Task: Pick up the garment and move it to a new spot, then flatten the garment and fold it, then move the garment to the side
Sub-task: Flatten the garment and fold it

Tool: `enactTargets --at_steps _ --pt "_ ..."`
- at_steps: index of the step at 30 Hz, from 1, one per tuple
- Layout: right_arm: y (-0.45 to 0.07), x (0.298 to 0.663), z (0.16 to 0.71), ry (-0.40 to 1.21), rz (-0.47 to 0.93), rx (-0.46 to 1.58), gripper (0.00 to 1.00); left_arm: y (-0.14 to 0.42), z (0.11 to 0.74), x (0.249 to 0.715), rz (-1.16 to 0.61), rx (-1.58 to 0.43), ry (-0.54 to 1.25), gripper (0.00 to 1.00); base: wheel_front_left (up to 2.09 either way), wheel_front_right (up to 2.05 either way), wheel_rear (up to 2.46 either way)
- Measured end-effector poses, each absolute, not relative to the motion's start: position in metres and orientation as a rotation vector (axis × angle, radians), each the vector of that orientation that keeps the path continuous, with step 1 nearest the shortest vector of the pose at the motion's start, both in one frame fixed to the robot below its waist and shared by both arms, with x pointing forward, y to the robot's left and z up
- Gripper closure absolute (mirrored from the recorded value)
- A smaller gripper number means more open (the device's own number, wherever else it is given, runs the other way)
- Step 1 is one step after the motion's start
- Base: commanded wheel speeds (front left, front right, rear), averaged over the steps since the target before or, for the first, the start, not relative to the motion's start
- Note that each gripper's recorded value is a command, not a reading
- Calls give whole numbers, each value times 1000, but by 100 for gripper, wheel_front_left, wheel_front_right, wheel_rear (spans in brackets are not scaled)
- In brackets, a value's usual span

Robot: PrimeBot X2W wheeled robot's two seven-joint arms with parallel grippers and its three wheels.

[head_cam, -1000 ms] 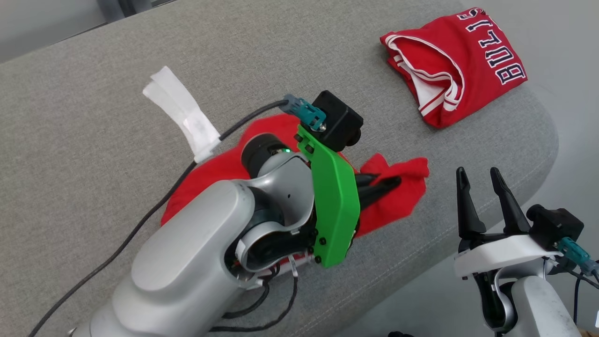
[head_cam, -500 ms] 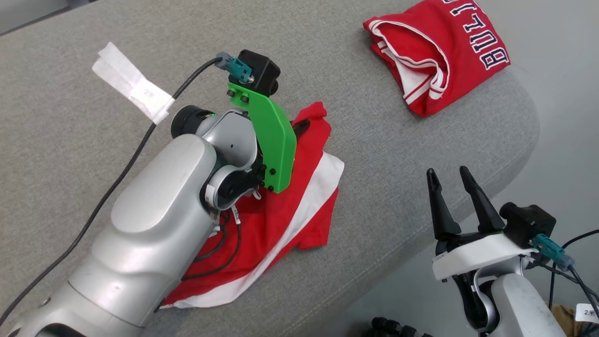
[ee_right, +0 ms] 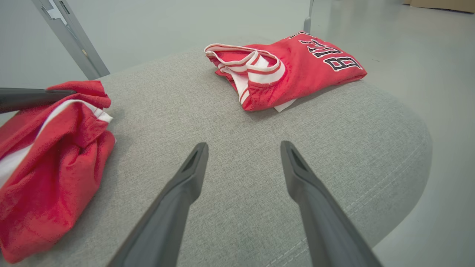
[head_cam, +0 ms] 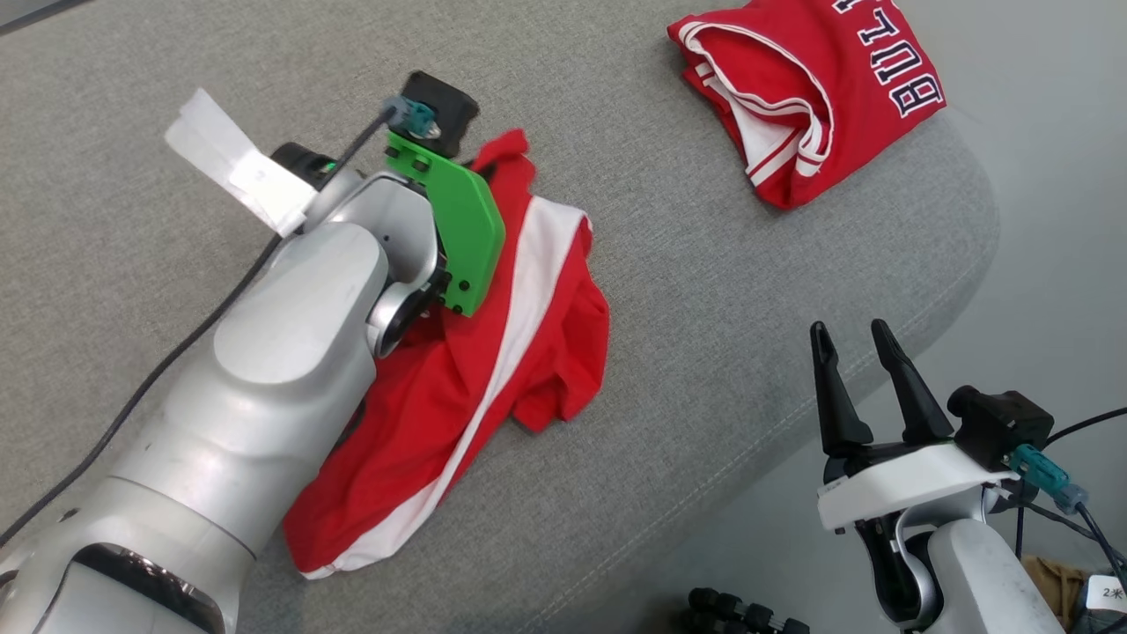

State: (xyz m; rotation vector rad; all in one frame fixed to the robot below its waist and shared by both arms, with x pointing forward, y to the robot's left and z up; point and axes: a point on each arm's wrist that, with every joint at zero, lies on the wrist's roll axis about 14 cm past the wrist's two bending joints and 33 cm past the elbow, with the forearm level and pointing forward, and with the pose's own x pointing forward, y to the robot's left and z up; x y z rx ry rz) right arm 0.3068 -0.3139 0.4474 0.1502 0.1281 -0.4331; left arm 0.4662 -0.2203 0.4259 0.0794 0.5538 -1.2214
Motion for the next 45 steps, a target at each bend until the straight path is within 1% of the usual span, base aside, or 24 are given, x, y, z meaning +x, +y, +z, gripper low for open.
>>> enactTargets --at_steps 1,4,8,14,17,22,26,28,32,34,37,41,45 --pt "-313 309 449 122 -428 150 0 -217 427 475 -1187 87 544 0 0 0 0" --pt "-311 313 449 121 -412 141 0 -211 427 480 -1156 108 533 0 0 0 0" --pt "-304 324 449 114 -378 137 0 -210 433 475 -1144 38 556 0 0 0 0" --pt "-303 339 454 89 -356 128 0 -194 462 489 -1063 -135 482 0 0 0 0" --pt "-306 341 456 81 -358 123 0 -167 453 492 -1000 -188 509 0 0 0 0" --pt "-303 341 452 88 -350 115 0 -100 407 477 -877 -170 639 0 0 0 0" --pt "-297 350 453 77 -326 121 0 -60 407 473 -783 -218 644 0 0 0 0" --pt "-294 354 453 75 -314 121 0 -47 405 461 -761 -256 673 0 0 0 0" --pt "-286 360 451 76 -288 128 0 -44 413 426 -784 -375 751 0 0 0 0" --pt "-282 363 451 75 -274 131 0 -42 417 417 -781 -421 778 0 0 0 0" --pt "-277 367 450 76 -257 136 0 -37 417 415 -757 -411 791 0 0 0 0" --pt "-275 368 450 77 -252 136 0 -35 401 409 -736 -375 846 0 0 0 0" --pt "-278 366 451 75 -260 132 0 -48 395 399 -767 -397 892 0 0 0 0"
